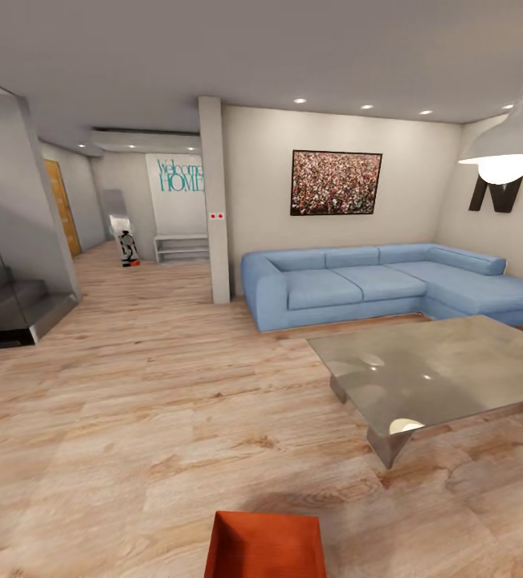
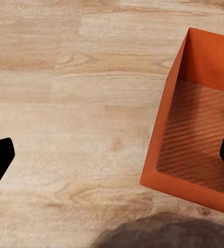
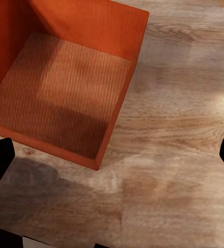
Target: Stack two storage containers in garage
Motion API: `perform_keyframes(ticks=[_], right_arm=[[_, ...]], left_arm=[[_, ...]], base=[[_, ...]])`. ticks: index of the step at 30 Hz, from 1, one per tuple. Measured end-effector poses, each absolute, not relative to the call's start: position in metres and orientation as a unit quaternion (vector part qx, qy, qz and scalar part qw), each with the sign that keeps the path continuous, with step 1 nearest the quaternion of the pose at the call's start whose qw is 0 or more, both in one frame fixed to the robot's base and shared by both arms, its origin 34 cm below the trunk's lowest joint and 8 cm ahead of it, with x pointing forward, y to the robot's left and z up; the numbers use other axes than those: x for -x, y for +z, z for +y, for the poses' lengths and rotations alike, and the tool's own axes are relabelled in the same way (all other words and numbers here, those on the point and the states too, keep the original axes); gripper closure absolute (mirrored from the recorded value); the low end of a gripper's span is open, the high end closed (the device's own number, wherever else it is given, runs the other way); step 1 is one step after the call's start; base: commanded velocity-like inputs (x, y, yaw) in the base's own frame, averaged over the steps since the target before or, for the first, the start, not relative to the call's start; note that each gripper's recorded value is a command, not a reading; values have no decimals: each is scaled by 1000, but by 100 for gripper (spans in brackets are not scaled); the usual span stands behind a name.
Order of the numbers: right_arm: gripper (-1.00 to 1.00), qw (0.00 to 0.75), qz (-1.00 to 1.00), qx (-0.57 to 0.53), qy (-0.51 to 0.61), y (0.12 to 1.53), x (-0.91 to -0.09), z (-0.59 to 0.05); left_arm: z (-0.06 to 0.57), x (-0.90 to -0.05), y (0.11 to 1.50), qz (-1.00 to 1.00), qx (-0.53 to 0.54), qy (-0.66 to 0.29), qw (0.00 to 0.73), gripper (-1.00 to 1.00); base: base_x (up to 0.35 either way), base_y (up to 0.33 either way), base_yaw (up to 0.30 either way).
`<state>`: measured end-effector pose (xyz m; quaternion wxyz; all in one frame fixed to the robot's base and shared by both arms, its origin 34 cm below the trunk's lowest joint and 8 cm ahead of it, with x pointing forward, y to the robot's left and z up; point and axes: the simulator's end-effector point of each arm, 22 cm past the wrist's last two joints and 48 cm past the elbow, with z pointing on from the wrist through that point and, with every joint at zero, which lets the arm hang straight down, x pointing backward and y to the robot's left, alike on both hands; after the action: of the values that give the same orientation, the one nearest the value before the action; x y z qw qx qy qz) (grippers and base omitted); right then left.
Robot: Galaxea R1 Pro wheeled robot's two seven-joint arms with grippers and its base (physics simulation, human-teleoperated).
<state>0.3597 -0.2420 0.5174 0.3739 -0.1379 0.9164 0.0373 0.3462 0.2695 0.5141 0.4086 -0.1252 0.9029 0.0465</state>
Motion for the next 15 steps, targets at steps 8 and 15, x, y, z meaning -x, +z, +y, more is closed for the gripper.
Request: perform_keyframes(ticks=[8,15], right_arm=[[-100,374,916,138,37,517,-360,-242],[-100,374,916,139,37,517,-360,-242]], left_arm=[[270,-346,514,903,125,47,409,-100],[270,-346,514,903,125,47,409,-100]], base=[[0,0,-87],[0,0,-16]])
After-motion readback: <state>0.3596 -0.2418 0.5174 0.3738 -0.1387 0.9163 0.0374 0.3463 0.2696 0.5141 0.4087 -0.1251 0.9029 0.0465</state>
